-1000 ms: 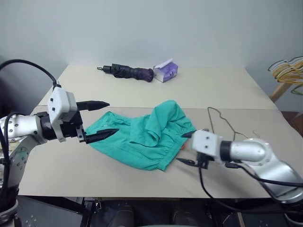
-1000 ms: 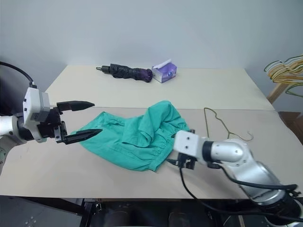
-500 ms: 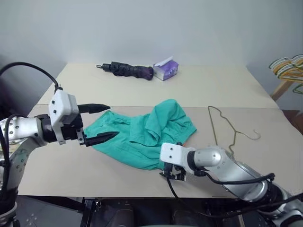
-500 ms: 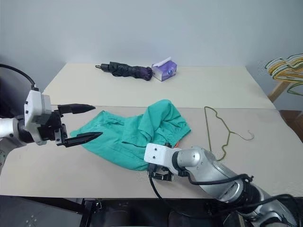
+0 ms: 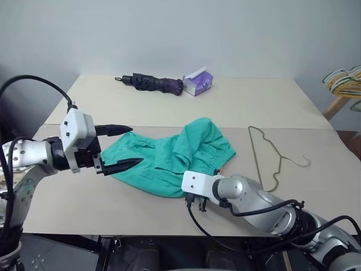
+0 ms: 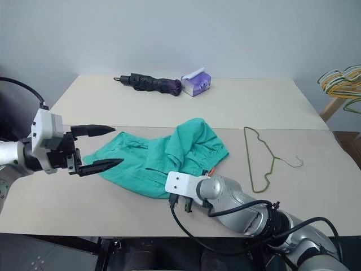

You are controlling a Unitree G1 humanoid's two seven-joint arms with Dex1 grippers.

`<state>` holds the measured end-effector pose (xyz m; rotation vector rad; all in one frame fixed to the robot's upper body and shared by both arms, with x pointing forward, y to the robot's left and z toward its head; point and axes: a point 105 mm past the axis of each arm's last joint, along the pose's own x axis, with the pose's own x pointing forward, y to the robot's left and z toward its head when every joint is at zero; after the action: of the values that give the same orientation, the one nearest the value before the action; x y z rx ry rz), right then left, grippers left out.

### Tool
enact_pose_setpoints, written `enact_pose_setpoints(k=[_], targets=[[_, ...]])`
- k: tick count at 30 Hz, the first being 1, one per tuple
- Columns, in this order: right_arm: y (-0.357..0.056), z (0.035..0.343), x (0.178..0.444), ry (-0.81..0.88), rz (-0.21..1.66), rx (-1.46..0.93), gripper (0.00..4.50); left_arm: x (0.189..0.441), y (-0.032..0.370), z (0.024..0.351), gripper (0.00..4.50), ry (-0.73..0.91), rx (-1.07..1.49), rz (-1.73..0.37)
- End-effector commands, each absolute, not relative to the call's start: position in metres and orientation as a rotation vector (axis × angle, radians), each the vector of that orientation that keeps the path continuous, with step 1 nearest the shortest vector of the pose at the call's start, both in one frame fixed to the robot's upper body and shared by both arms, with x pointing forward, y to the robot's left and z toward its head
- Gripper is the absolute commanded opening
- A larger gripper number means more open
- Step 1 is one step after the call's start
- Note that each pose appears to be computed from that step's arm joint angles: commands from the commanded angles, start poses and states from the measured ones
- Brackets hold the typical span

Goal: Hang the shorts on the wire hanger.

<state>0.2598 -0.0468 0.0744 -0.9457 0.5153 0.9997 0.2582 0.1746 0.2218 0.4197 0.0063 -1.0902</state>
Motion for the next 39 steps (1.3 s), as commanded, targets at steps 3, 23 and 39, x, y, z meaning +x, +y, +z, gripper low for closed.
enact_pose_setpoints(k=[3, 23, 39], targets=[[-0.068, 0.093, 0.269, 0.436, 0.975, -0.993, 0.03, 0.262, 0.17, 0.228, 4.5, -0.05, 0.455, -1.094], [-0.161, 0.117, 0.282, 0.313, 1.055, -1.154, 0.03, 0.243, 0.207, 0.11, 4.5, 0.308, 1.013, -1.363], [-0.157, 0.122, 0.276, 0.289, 1.075, -1.144, 0.03, 0.295, 0.203, 0.059, 3.32, 0.304, 1.339, -1.218]])
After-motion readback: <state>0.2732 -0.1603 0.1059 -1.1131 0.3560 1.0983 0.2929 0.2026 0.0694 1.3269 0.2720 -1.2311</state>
